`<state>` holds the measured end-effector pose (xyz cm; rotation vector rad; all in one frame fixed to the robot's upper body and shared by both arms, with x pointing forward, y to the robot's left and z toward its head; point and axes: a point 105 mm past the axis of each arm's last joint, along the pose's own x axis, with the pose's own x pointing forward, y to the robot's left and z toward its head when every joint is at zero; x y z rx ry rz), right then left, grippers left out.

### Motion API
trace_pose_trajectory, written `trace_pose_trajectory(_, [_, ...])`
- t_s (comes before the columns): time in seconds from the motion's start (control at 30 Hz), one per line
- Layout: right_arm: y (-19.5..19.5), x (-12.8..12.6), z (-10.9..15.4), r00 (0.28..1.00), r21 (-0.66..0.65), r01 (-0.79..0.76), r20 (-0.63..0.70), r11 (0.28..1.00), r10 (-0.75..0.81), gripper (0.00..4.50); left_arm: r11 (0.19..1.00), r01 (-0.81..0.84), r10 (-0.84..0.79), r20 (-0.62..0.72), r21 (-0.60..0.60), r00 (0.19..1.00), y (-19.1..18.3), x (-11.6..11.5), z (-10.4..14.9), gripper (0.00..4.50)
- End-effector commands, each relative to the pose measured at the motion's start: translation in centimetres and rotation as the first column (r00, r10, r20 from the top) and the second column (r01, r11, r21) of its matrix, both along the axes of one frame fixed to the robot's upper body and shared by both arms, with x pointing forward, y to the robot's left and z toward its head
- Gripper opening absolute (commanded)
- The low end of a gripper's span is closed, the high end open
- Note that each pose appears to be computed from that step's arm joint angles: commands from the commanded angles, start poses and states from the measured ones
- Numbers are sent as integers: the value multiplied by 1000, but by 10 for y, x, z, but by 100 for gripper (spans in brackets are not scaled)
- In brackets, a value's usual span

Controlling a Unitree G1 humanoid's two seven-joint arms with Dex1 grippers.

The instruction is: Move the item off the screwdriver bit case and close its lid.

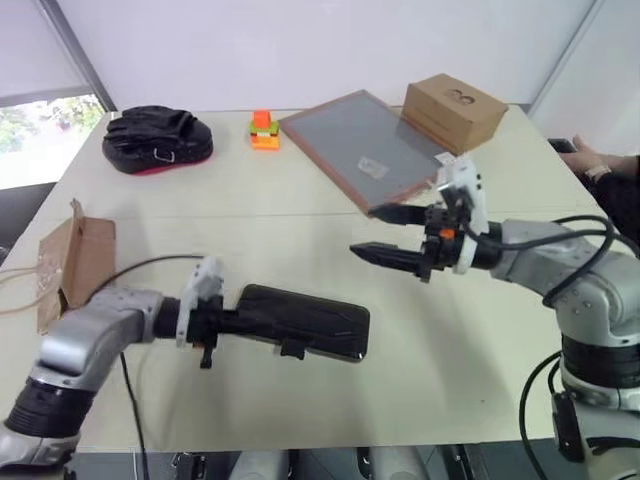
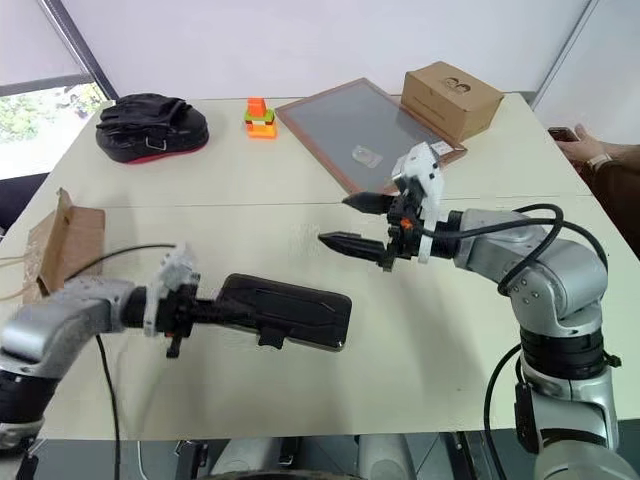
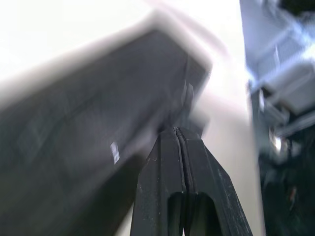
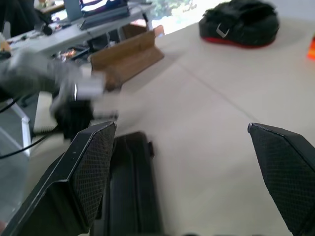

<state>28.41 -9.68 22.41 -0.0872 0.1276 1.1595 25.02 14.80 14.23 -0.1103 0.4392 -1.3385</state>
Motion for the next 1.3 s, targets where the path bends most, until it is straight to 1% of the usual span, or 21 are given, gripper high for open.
trace_pose_trajectory(0.03, [16, -16, -12, 998, -81, -59, 29, 995, 61, 447, 984, 45, -39, 35, -170, 999, -4, -13, 53, 0])
trace_pose_trajectory(0.1, [15, -19, -20, 997, -111, -70, 17, 991, 72, 447, 970, 76, -71, 32, -231, 997, -10, -18, 71, 0])
trace_pose_trajectory(0.17, [16, -20, -23, 997, -117, -74, 9, 990, 75, 447, 961, 92, -87, 29, -263, 996, -13, -20, 82, 0])
trace_pose_trajectory(0.23, [17, -21, -23, 997, -113, -77, 8, 991, 79, 447, 967, 39, -25, 60, -250, 998, -15, -3, 83, 0])
trace_pose_trajectory(0.3, [20, -20, -22, 996, -106, -82, 7, 991, 83, 447, 975, -5, 26, 93, -221, 995, -18, 16, 78, 0])
trace_pose_trajectory(0.33, [23, -20, -22, 996, -103, -83, 9, 991, 84, 423, 979, -35, 58, 109, -203, 992, -19, 28, 72, 0])
trace_pose_trajectory(0.4, [32, -24, -23, 994, -102, -105, 12, 989, 107, 358, 985, -85, 108, 152, -148, 982, -22, 55, 56, 0])
trace_pose_trajectory(0.43, [40, -30, -24, 990, -107, -138, 12, 985, 140, 313, 988, -109, 127, 169, -114, 977, -25, 70, 45, 0])
trace_pose_trajectory(0.5, [54, -41, -32, 982, -119, -185, 0, 975, 186, 204, 993, -110, 115, 207, -35, 972, -35, 94, 25, 0])
trace_pose_trajectory(0.6, [63, -50, -45, 978, -167, -209, -12, 964, 210, 41, 996, -78, 66, 250, 38, 966, -50, 113, 13, 0])
trace_pose_trajectory(0.63, [64, -53, -48, 977, -186, -212, -10, 959, 214, 5, 997, -58, 40, 266, 57, 963, -54, 115, 11, 0])
trace_pose_trajectory(0.73, [68, -59, -58, 977, -246, -209, -7, 947, 214, 5, 989, 37, -79, 305, 143, 949, -66, 116, 1, 0])
trace_pose_trajectory(0.8, [71, -63, -66, 977, -282, -203, -1, 938, 211, 5, 979, 88, -142, 305, 185, 942, -69, 114, -5, 0])
trace_pose_trajectory(0.9, [83, -76, -74, 970, -302, -236, -12, 923, 244, 5, 947, 177, -253, 284, 267, 925, -68, 107, -16, 0])
trace_pose_trajectory(1.1, [95, -80, -89, 957, -361, -282, -40, 889, 287, 5, 924, 212, -303, 269, 319, 914, -65, 106, -23, 0])
trace_pose_trajectory(1.23, [105, -74, -104, 953, -440, -281, -20, 853, 303, 5, 909, 227, -329, 266, 350, 906, -63, 105, -25, 0])
trace_pose_trajectory(1.3, [105, -68, -110, 960, -483, -242, 8, 842, 280, 5, 895, 248, -356, 258, 370, 898, -62, 101, -27, 0])
